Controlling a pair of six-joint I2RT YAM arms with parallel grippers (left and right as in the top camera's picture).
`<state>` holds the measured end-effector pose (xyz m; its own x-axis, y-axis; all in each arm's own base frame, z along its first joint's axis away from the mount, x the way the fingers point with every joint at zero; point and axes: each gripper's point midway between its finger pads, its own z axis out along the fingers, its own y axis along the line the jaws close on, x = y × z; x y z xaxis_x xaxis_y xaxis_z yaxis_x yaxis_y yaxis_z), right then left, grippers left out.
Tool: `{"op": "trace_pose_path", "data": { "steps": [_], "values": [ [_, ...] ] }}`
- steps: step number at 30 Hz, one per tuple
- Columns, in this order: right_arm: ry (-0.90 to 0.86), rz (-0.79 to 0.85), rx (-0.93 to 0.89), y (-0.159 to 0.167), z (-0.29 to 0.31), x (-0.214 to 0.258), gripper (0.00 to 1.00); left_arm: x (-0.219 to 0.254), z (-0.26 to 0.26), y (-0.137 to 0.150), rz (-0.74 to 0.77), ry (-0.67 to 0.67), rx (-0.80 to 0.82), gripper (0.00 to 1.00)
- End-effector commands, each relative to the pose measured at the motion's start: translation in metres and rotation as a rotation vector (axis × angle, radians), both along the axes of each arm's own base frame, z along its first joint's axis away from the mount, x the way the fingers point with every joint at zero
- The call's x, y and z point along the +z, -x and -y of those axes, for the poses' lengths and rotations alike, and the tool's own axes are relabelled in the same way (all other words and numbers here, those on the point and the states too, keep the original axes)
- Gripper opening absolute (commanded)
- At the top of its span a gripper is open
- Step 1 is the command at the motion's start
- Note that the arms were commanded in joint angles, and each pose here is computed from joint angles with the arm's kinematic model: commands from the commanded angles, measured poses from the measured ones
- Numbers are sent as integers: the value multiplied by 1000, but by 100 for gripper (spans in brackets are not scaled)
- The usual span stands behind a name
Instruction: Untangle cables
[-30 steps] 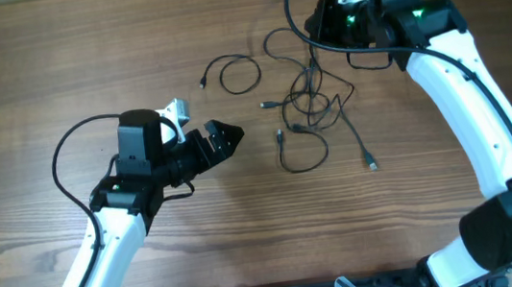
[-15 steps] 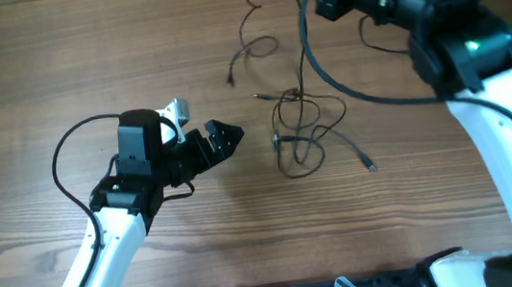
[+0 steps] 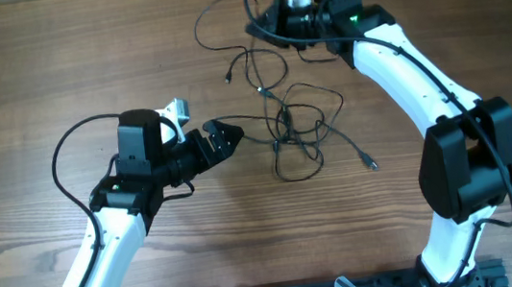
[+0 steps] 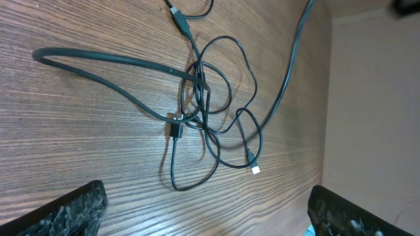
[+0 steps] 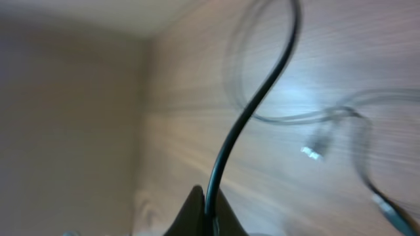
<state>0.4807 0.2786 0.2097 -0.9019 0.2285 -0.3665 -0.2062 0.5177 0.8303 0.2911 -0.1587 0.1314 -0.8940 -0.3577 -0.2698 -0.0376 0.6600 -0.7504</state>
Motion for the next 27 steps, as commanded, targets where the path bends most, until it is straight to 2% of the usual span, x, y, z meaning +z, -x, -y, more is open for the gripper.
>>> {"op": "trace_pose_path", "data": {
  "steps": [1, 3, 5, 8, 10, 12, 17, 18, 19, 21, 23, 25, 27],
  "values": [
    [-85, 342, 192, 22, -14, 86, 5, 1, -1, -3, 19, -16, -4, 100],
    [-48, 560, 205, 26, -10, 122, 5, 1, -1, -3, 19, -16, -4, 100],
    [18, 665, 112, 17, 2, 144, 4, 1, -1, -3, 19, -16, -4, 100],
    [117, 688, -137, -9, 32, 162, 5, 1, -1, -3, 19, -16, -4, 100],
    [102, 611, -329, -21, 55, 172, 5, 1, -1, -3, 19, -16, -4, 100],
    [86, 602, -479, -29, 75, 187, 4, 1, -1, -3, 19, -16, -4, 100],
    [96, 851, -626, -35, 98, 243, 5, 1, -1, -3, 19, -16, -4, 100],
    [79, 858, -630, -34, 98, 247, 10, 1, -1, -3, 19, -16, -4, 100],
    [59, 847, -631, -34, 98, 247, 14, 1, -1, -3, 19, -16, -4, 100],
    [80, 781, -621, -36, 96, 230, 15, 1, -1, -3, 19, -16, -4, 100],
    [195, 730, -591, -44, 96, 198, 14, 1, -1, -3, 19, -16, -4, 100],
    [302, 631, -525, -46, 93, 153, 10, 1, -1, -3, 19, -16, -4, 100],
    [330, 521, -427, -38, 82, 119, 4, 1, -1, -3, 19, -16, -4, 100]
  ]
}}
